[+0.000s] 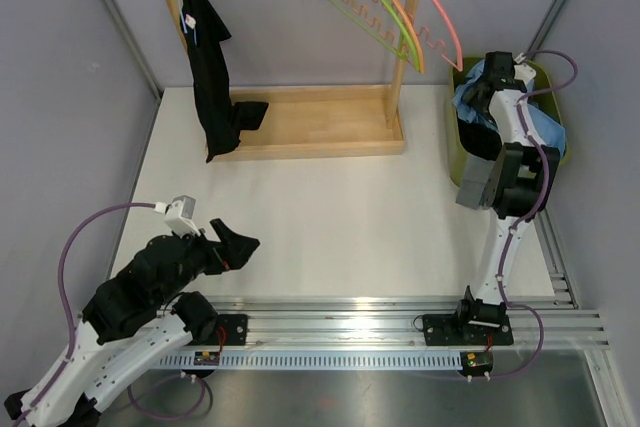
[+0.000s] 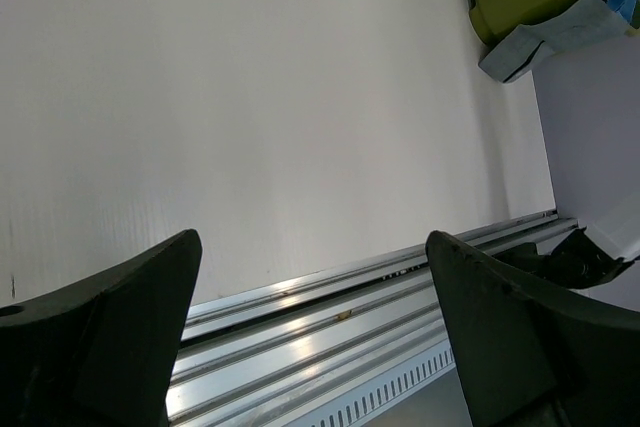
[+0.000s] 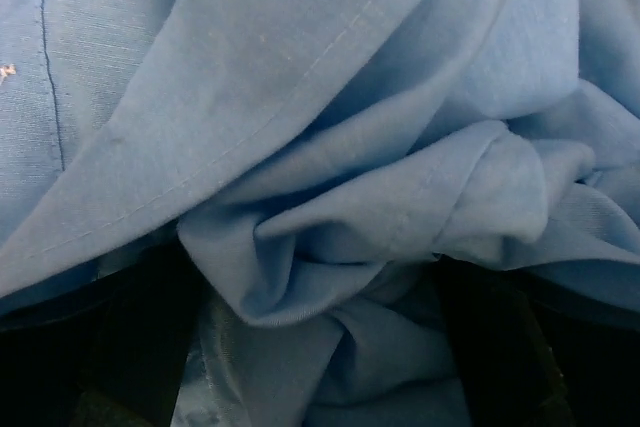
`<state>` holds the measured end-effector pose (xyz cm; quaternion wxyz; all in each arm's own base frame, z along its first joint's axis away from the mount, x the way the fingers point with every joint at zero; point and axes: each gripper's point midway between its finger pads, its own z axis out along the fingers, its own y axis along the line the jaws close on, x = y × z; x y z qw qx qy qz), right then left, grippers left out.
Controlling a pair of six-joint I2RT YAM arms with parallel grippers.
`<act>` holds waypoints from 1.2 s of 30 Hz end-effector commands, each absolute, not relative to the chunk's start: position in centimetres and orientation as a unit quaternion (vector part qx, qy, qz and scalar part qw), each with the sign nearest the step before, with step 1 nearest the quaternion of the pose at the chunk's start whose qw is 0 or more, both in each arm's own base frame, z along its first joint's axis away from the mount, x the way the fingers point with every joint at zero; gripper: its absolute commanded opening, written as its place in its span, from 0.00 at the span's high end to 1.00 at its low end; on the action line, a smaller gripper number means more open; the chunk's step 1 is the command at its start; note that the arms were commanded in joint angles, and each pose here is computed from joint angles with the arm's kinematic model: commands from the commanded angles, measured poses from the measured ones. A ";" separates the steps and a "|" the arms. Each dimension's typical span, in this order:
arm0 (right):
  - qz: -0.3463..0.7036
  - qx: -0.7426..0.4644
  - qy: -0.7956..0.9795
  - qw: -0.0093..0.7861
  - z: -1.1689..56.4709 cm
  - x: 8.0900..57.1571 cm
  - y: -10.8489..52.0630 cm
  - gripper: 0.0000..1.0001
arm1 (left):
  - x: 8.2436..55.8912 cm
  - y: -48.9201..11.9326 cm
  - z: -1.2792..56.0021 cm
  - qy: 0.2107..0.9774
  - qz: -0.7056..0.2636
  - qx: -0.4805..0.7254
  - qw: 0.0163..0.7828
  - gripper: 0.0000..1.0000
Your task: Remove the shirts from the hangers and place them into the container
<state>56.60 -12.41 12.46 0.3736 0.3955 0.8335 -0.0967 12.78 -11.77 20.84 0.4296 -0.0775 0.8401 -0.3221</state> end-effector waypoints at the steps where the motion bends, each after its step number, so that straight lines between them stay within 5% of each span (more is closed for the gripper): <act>1: -0.068 0.380 0.857 0.341 14.2 51.6 -10.5 0.00 | 12.8 -11.9 23.4 0.820 -0.344 -0.068 0.452 0.01; 8: -0.050 0.338 0.786 0.515 30.7 50.9 -11.1 0.01 | 12.6 -10.5 24.7 0.814 -0.325 -0.057 0.478 0.01; 16: 0.013 0.263 0.720 0.642 44.0 41.2 -7.6 0.01 | 11.5 -8.6 28.0 0.785 -0.333 -0.050 0.520 0.01; 27: 0.273 0.026 0.708 0.651 47.1 22.6 7.1 0.00 | 9.9 -8.1 30.2 0.767 -0.363 -0.035 0.527 0.01; 36: 0.384 -0.080 0.688 0.611 45.4 11.8 12.5 0.00 | 7.9 -7.0 31.7 0.742 -0.396 -0.030 0.540 0.01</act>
